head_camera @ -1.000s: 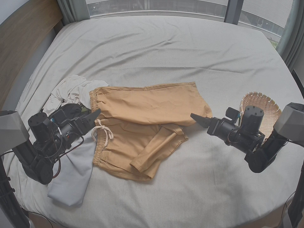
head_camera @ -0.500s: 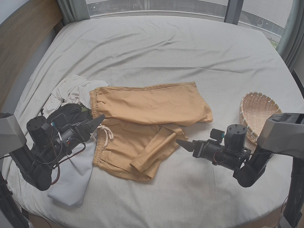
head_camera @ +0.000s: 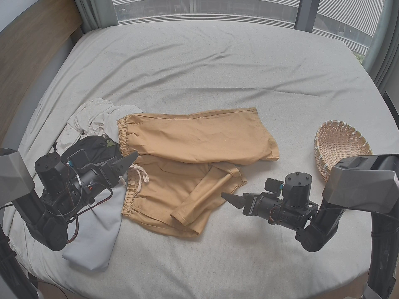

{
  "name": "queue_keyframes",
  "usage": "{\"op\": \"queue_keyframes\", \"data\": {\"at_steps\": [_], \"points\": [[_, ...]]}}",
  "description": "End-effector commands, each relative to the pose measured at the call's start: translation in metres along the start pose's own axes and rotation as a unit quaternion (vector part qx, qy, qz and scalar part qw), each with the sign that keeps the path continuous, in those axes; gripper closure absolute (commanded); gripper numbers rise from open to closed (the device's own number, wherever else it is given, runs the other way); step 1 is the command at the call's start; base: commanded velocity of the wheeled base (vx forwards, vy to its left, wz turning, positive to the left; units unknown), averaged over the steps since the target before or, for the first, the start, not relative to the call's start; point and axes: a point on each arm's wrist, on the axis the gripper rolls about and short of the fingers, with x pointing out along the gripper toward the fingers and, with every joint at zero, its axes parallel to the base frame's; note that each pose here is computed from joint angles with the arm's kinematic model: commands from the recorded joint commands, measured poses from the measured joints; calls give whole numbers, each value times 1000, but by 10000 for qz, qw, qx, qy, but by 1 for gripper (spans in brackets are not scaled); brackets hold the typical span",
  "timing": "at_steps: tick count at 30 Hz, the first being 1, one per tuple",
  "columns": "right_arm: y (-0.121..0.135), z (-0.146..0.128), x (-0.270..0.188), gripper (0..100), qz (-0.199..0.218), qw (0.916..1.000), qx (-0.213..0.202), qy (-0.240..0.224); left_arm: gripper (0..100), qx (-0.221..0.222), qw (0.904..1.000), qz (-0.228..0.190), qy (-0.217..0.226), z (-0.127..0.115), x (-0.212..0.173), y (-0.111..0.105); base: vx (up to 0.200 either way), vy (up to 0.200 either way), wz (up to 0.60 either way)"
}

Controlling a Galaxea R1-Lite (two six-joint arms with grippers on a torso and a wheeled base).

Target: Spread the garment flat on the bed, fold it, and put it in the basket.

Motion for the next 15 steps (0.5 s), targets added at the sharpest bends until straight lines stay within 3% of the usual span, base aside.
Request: {"op": "queue_keyframes", "data": {"at_steps": [1, 8, 9, 15], "points": [[2, -6, 7, 0, 48, 10000, 37, 69, 0, -2, 10000, 2, 7, 0, 0, 0, 0, 0, 0], [4, -6, 15, 0, 96, 9999, 24, 14, 0, -12, 10000, 22, 29, -1, -2, 1, 0, 0, 0], [3, -7, 16, 100, 77, 10000, 17, 2, 0, -12, 10000, 29, 26, -1, -2, 1, 0, 0, 0], [-3, -12, 25, 100, -83, 9999, 20, -75, 0, -9, 10000, 35, 39, -2, -2, 1, 0, 0, 0]]}}
